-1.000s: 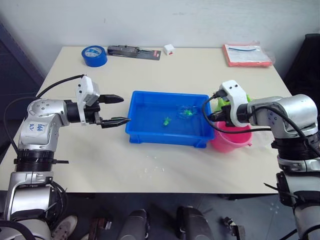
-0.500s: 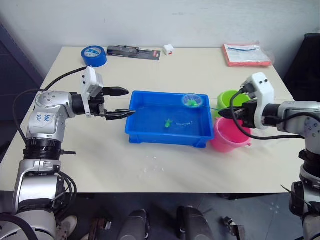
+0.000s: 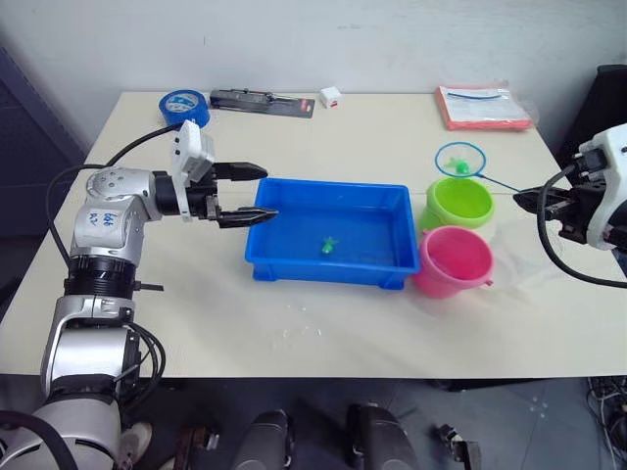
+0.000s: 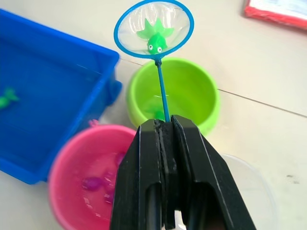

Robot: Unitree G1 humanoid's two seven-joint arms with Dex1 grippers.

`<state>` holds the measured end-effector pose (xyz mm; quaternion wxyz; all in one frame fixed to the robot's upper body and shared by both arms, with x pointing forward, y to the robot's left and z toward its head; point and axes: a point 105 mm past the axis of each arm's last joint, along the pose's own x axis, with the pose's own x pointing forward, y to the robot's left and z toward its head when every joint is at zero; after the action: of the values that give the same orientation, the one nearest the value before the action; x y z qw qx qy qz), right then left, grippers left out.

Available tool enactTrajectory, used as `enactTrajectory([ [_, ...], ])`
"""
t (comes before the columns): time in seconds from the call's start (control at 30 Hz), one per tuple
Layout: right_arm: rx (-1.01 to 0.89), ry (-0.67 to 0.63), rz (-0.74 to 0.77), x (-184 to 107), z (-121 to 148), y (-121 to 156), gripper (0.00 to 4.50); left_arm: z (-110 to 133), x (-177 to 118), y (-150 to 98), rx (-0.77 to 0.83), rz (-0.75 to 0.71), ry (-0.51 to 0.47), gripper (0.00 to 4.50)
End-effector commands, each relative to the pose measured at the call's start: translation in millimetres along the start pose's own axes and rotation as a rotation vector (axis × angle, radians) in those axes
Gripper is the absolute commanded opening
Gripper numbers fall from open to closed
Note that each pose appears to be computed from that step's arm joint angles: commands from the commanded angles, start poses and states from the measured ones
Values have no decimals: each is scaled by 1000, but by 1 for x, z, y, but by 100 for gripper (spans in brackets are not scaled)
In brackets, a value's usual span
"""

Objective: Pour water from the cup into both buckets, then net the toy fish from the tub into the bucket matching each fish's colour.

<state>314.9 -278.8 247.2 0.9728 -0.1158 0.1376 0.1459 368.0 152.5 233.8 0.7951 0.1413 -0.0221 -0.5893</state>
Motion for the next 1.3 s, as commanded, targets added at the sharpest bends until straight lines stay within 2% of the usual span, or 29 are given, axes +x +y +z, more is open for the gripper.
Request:
enactTrajectory([
  [0.03,-207,-21,-64,4,7,2,80,13,1,3,52,-5,-12,450],
  [0.17,-428,-2,-124,13,-2,1,80,13,2,3,55,-8,-11,450],
  [0.37,-642,45,-249,10,-15,-15,80,11,0,0,49,-16,-9,450],
  [0.57,-832,1,-318,9,-9,-11,80,10,1,-1,41,-17,-10,450],
  [0.7,-1029,28,-389,6,-12,-10,80,8,1,-2,34,-16,-12,450],
  [1.03,-1340,55,-467,6,-20,-11,80,6,-1,-5,27,-17,-9,450],
  [1.13,-1331,30,-464,6,-19,-7,80,6,-2,-5,25,-16,-6,450],
  [1.23,-1266,-35,-450,5,-3,-2,80,6,-3,-5,24,-13,0,450],
  [1.3,-1151,-85,-418,6,10,3,80,6,-5,-3,25,-1,6,450],
])
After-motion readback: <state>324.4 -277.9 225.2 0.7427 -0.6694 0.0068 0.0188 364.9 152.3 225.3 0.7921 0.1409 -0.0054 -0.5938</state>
